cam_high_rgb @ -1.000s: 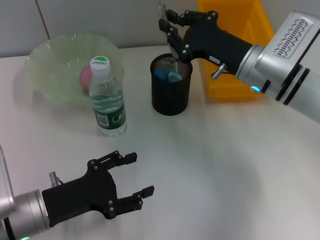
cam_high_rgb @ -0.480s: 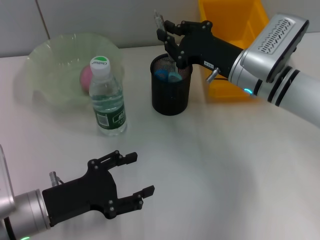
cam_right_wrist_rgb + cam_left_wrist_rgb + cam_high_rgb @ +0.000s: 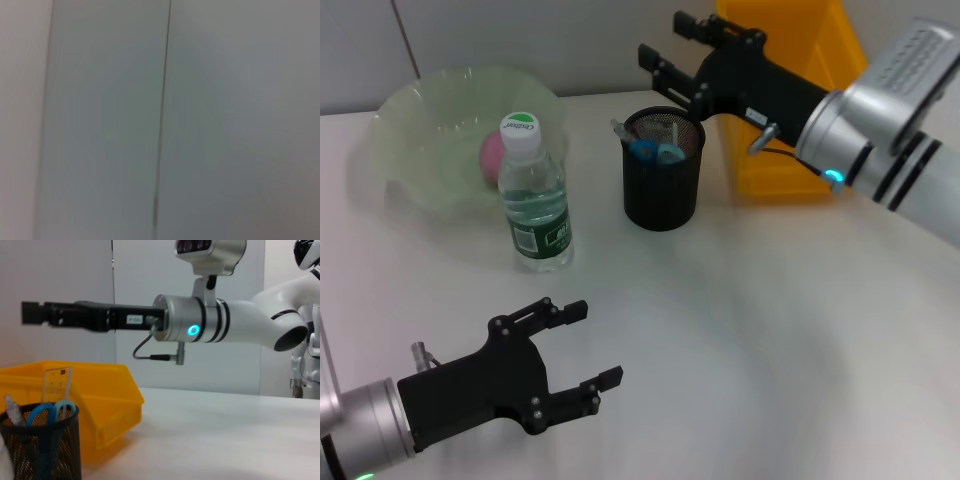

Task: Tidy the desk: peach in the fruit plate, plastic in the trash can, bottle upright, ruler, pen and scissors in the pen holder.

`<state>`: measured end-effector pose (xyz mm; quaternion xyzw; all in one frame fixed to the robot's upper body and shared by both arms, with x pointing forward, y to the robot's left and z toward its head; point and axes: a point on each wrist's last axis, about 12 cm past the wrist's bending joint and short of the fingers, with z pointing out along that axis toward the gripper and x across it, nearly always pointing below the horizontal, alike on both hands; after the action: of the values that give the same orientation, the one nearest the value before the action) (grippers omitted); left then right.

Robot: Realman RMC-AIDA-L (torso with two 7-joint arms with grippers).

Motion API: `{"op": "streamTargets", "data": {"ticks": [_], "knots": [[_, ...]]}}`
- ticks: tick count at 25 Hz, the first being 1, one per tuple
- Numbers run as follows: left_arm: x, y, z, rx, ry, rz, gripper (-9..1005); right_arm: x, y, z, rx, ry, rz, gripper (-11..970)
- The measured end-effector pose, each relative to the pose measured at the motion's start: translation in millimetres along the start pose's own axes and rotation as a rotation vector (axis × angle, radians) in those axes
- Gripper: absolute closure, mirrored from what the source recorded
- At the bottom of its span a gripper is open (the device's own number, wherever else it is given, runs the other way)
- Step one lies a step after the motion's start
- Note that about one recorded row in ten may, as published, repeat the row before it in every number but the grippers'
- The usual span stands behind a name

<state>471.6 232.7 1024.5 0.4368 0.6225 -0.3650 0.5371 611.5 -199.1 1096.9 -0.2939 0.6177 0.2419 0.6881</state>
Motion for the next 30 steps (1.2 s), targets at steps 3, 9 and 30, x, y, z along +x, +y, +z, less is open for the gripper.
{"op": "streamTargets", "data": {"ticks": [3, 9, 30], "knots": [[-1.4, 0.6, -4.2, -0.004, -0.014, -0.002, 199, -9.5, 0.8, -17.7, -0.067, -0.059, 0.086, 410], [-2.6, 4.0, -17.0, -0.041, -0.037, -0.007, 199, -10.2, 20.0, -82.3, -0.269, -0.053, 0.114, 240], [8.6, 1.4, -26.6, -0.096, -0.017, -0.022, 215, 46.2, 48.4, -145.7, -0.315, 0.16, 0.104, 133]]}}
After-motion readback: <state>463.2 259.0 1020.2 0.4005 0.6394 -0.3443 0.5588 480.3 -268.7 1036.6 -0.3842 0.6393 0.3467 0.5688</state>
